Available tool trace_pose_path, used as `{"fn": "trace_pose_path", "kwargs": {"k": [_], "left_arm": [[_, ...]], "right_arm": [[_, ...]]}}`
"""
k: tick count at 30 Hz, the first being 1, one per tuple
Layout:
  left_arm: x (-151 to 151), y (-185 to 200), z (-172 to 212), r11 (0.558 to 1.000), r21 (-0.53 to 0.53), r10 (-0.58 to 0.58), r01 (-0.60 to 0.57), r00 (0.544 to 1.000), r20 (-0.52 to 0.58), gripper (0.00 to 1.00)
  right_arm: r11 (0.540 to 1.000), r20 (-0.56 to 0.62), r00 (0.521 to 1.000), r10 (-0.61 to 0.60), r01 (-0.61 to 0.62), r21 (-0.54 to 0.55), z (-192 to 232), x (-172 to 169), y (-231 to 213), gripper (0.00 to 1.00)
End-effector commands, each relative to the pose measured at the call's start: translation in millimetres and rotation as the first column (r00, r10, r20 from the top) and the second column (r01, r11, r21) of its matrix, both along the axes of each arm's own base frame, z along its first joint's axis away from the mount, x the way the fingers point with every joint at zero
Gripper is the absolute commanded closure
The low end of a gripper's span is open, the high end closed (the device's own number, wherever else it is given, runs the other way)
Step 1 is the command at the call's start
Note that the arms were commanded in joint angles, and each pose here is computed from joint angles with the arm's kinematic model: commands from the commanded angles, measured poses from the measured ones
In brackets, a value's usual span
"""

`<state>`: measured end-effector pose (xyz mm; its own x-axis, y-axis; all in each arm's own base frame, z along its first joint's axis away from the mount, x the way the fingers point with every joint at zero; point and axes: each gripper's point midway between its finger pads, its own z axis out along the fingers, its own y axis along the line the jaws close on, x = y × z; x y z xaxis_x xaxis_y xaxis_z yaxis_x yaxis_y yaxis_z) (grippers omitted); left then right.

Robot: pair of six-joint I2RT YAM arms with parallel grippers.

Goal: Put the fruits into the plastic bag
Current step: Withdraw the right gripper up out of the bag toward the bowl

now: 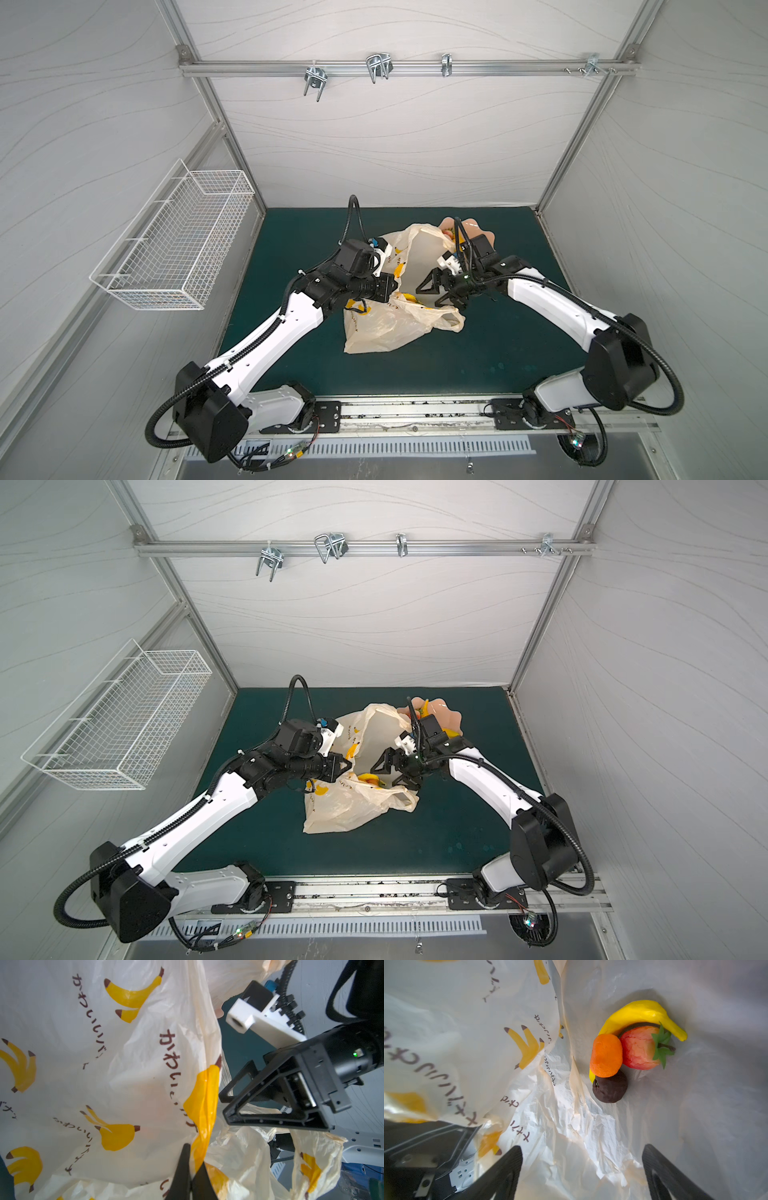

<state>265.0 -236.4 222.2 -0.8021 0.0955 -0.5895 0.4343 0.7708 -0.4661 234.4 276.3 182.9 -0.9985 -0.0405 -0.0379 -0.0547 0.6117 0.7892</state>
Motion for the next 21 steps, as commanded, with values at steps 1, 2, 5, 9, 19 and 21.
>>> {"fn": "trace_pose_path", "kwargs": {"k": [1,2,5,9,19,21], "left_arm": [[10,-1,12,1.0,-0.015,0.015,-0.014,0.999,0.041,1.0],[10,-1,11,1.0,-0.015,0.017,-0.016,0.999,0.041,1.0],[10,0,12,1.0,-0.015,0.018,-0.018,0.999,0.043,1.0],[10,1,12,1.0,-0.016,0.022,-0.021,0.999,0.045,1.0],[10,5,13,1.0,-0.009,0.029,-0.029,0.998,0.047,1.0],[9,5,13,1.0,-0.008,0.028,-0.028,0.999,0.045,1.0]], "right_arm": [[1.0,0.0,1.0,0.0,0.0,-0.002,8,-9,-15,0.07],[1.0,0.005,1.0,-0.006,0.006,-0.001,10,-9,-19,0.07],[1.0,0.014,1.0,-0.021,0.021,0.005,15,-9,-27,0.06],[1.0,0.024,0.999,-0.029,0.029,0.004,18,-9,-34,0.05],[0.997,0.055,0.995,-0.08,0.08,-0.009,26,-9,-57,0.03],[0.995,0.06,0.993,-0.101,0.102,-0.011,28,-7,-66,0.03]]}}
